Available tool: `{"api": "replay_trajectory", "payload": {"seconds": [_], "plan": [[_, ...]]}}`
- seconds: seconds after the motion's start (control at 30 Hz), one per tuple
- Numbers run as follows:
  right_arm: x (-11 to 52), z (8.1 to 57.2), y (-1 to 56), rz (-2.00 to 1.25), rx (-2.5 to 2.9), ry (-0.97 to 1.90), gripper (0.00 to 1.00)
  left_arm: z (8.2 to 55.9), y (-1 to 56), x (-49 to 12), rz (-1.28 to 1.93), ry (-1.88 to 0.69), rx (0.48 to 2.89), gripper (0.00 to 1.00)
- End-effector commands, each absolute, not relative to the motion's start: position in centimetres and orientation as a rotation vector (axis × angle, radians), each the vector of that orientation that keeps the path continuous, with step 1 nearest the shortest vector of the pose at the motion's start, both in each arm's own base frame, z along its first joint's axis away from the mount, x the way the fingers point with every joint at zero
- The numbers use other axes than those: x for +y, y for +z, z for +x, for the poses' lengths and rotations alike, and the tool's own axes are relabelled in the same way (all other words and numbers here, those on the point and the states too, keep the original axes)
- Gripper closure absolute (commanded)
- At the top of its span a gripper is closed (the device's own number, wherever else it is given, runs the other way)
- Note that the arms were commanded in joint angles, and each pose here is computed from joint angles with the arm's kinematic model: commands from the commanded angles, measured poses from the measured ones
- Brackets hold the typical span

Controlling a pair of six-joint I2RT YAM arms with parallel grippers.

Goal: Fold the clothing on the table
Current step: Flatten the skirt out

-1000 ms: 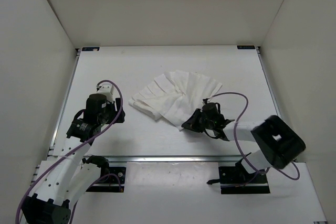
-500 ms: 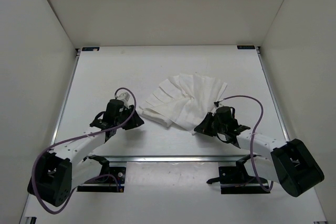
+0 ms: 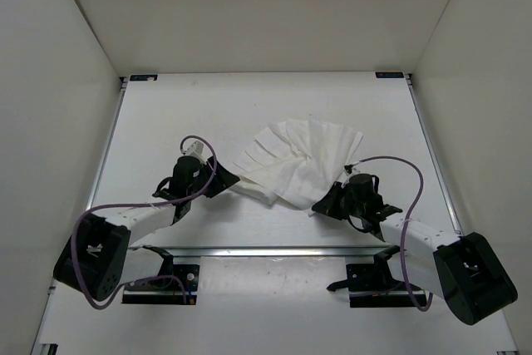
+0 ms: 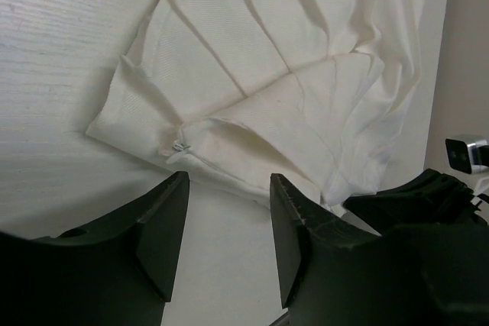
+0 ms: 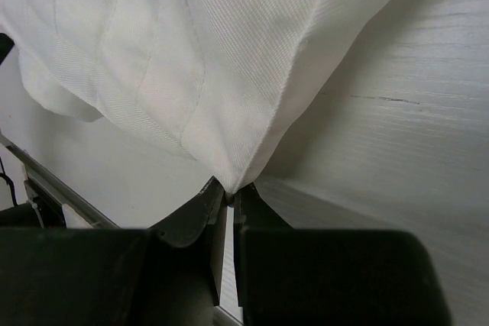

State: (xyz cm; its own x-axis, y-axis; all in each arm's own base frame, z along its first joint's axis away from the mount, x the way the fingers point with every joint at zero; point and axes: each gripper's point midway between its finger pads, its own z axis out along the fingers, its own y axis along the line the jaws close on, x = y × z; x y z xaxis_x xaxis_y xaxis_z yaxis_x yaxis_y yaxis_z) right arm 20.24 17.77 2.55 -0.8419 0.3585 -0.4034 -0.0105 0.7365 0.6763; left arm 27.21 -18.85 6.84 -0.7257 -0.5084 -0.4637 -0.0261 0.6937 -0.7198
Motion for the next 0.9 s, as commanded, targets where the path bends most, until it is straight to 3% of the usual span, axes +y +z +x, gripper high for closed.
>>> {"api": "replay_trajectory", "payload": {"seconds": [0.0, 0.43, 0.53, 0.63, 0.77, 0.83, 0.87], "plan": [[17.6, 20.8, 3.3, 0.232, 2.36, 0.952, 1.0, 27.8, 7.3, -19.9, -0.42, -0.982, 2.214, 0.43], [18.1, 20.9, 3.6, 0.205, 2.34, 0.966, 1.0, 28.0, 5.2, -20.5, -0.514, -1.0, 2.256, 0.44], [18.0, 20.9, 3.4, 0.209, 2.345, 0.957, 1.0, 28.3, 4.6, -20.8, -0.524, -1.007, 2.273, 0.48], [18.2, 20.9, 3.7, 0.205, 2.343, 0.966, 1.0, 28.9, 4.4, -21.0, -0.526, -0.999, 2.269, 0.54], [17.9, 21.0, 3.8, 0.193, 2.333, 0.962, 1.0, 29.9, 5.0, -21.1, -0.535, -0.998, 2.249, 0.71], [17.7, 21.2, 4.1, 0.188, 2.336, 0.958, 1.0, 30.4, 5.5, -20.9, -0.539, -1.004, 2.237, 0.79], [17.9, 21.2, 4.5, 0.162, 2.327, 0.968, 1.0, 30.8, 6.1, -20.8, -0.529, -1.01, 2.223, 0.89]]}}
